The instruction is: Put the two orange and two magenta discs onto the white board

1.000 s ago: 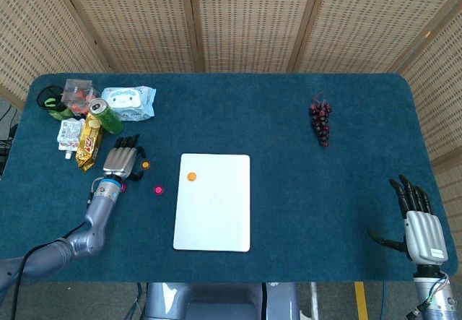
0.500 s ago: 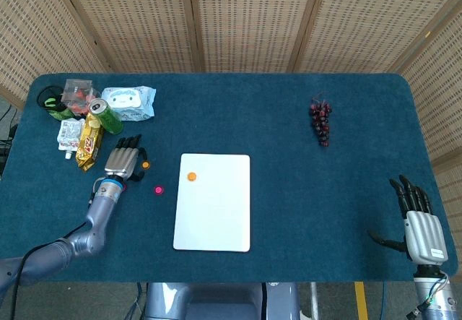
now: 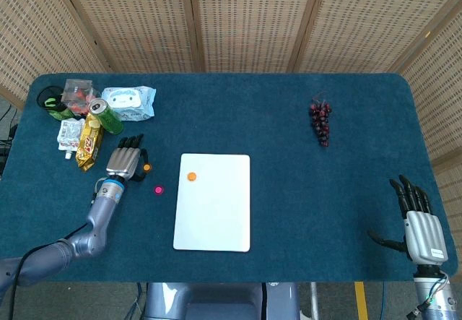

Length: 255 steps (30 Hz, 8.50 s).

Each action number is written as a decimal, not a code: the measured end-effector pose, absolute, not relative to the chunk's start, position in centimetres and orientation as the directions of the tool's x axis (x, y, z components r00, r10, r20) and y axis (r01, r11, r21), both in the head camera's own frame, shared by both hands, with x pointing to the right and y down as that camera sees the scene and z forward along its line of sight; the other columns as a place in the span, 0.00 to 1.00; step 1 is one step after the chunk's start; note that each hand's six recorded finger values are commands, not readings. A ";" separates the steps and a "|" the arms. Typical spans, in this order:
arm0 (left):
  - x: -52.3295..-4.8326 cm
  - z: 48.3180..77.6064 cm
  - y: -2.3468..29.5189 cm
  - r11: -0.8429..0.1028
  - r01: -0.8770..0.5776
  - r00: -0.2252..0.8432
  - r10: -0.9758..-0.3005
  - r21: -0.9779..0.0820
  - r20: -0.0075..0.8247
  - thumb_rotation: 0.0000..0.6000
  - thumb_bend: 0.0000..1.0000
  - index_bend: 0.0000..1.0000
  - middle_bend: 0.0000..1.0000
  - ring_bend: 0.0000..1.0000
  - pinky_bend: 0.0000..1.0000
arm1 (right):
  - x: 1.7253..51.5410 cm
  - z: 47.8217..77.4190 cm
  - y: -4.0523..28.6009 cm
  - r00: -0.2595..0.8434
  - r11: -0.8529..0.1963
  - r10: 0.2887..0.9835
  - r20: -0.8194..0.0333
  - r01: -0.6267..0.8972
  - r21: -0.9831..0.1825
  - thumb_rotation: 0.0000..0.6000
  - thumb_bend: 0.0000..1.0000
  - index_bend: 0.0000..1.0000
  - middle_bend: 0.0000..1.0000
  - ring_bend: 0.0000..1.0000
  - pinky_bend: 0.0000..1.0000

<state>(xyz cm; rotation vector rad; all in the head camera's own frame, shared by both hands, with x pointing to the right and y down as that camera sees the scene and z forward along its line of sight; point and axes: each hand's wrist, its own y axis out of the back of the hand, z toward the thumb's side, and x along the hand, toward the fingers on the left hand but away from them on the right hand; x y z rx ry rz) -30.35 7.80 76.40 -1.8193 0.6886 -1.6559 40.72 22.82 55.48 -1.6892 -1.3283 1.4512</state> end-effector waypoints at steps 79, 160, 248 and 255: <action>-28.8 73.0 15.3 -0.678 -0.024 0.313 -0.703 -0.734 0.639 1.00 0.32 0.35 0.00 0.00 0.00 | 40.7 55.5 22.9 -0.065 -0.375 0.906 -0.419 0.338 -0.863 1.00 0.13 0.00 0.00 0.00 0.00; -19.2 73.7 14.4 -0.707 -0.004 0.387 -0.653 -0.707 0.651 1.00 0.30 0.11 0.00 0.00 0.00 | 40.8 55.5 22.8 -0.066 -0.378 0.901 -0.428 0.364 -0.851 1.00 0.13 0.00 0.00 0.00 0.00; -37.9 74.3 14.3 -0.703 0.045 0.152 -0.697 -0.710 0.700 1.00 0.33 0.69 0.00 0.00 0.00 | 40.8 55.5 22.9 -0.072 -0.379 0.900 -0.430 0.360 -0.852 1.00 0.13 0.00 0.00 0.00 0.00; -36.0 73.2 13.6 -0.687 0.026 0.193 -0.709 -0.726 0.678 1.00 0.33 0.69 0.00 0.00 0.00 | 40.8 55.5 22.9 -0.073 -0.379 0.899 -0.432 0.365 -0.850 1.00 0.13 0.00 0.00 0.00 0.00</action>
